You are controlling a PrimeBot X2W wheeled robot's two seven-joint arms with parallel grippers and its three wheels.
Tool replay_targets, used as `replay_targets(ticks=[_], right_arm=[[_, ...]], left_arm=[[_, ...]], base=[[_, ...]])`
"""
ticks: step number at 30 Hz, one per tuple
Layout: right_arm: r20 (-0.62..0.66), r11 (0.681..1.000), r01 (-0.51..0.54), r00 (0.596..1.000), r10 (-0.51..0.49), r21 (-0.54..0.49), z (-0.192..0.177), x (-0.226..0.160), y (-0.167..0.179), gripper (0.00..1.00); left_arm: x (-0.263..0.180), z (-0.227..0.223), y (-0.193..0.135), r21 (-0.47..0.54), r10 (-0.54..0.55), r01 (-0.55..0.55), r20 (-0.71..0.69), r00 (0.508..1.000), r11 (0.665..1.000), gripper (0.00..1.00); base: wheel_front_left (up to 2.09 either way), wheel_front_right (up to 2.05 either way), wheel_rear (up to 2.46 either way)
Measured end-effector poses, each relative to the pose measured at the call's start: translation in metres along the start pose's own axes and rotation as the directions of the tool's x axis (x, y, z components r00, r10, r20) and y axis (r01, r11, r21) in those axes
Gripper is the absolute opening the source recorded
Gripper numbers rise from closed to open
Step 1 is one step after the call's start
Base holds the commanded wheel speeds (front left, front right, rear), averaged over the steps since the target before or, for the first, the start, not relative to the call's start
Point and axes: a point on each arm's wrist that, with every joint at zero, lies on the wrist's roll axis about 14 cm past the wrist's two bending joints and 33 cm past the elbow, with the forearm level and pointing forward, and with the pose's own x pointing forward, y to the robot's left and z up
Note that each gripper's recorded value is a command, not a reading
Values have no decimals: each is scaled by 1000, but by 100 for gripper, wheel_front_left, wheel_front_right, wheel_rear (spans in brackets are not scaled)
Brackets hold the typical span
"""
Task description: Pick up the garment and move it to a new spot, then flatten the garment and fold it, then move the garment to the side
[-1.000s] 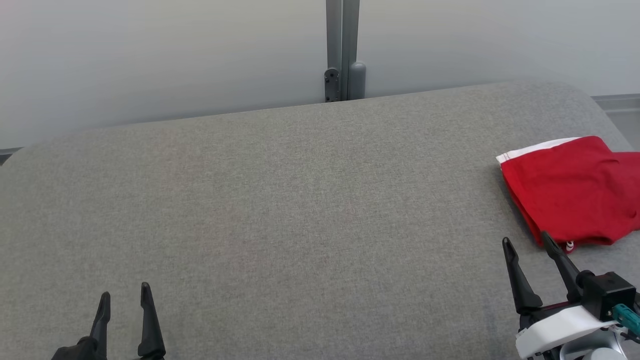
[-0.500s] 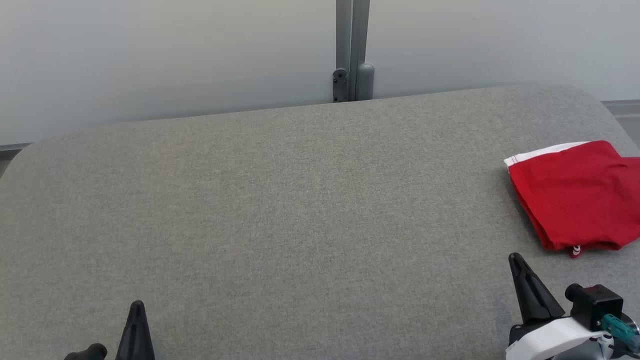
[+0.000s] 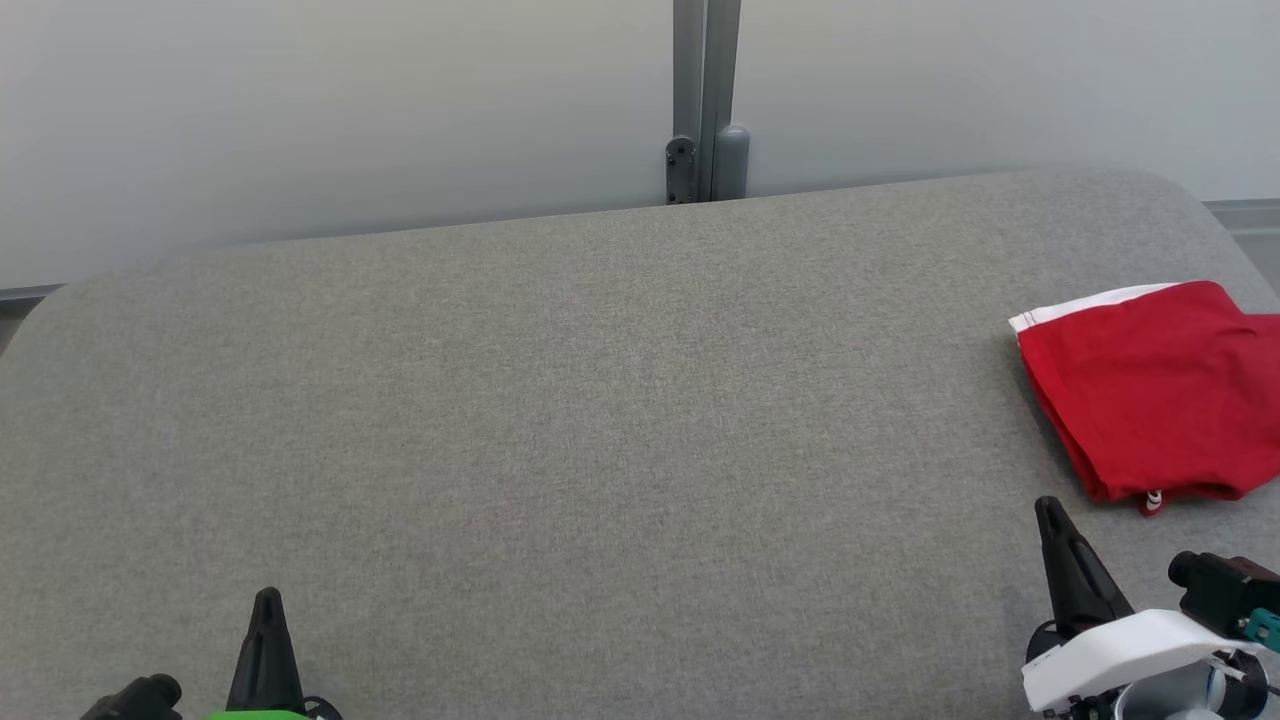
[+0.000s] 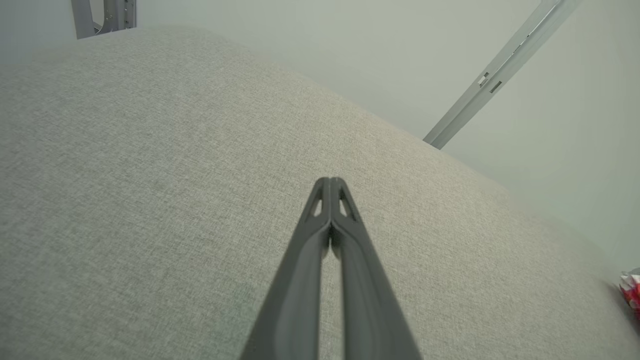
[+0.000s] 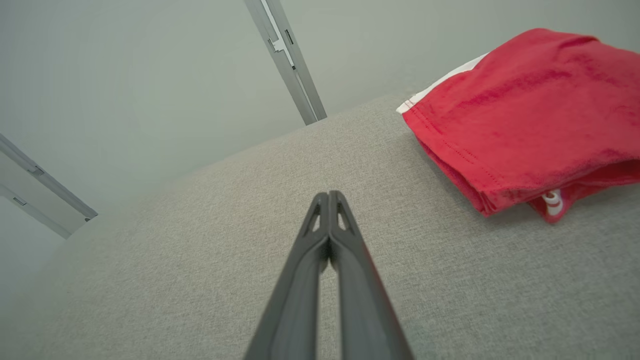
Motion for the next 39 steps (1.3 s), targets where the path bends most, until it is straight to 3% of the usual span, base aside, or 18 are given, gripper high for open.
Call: replay_targets(ticks=[17, 39], right_arm=[[2, 960, 49, 999, -52, 277, 5, 9, -5, 0], [-4, 840, 68, 997, -78, 538, 8, 18, -7, 0]], left_arm=[[12, 6, -4, -252, 2, -5, -12, 1000, 968, 0], [24, 15, -13, -488, -29, 19, -13, 999, 873, 0]], base=[[0, 0, 0], [0, 0, 0]])
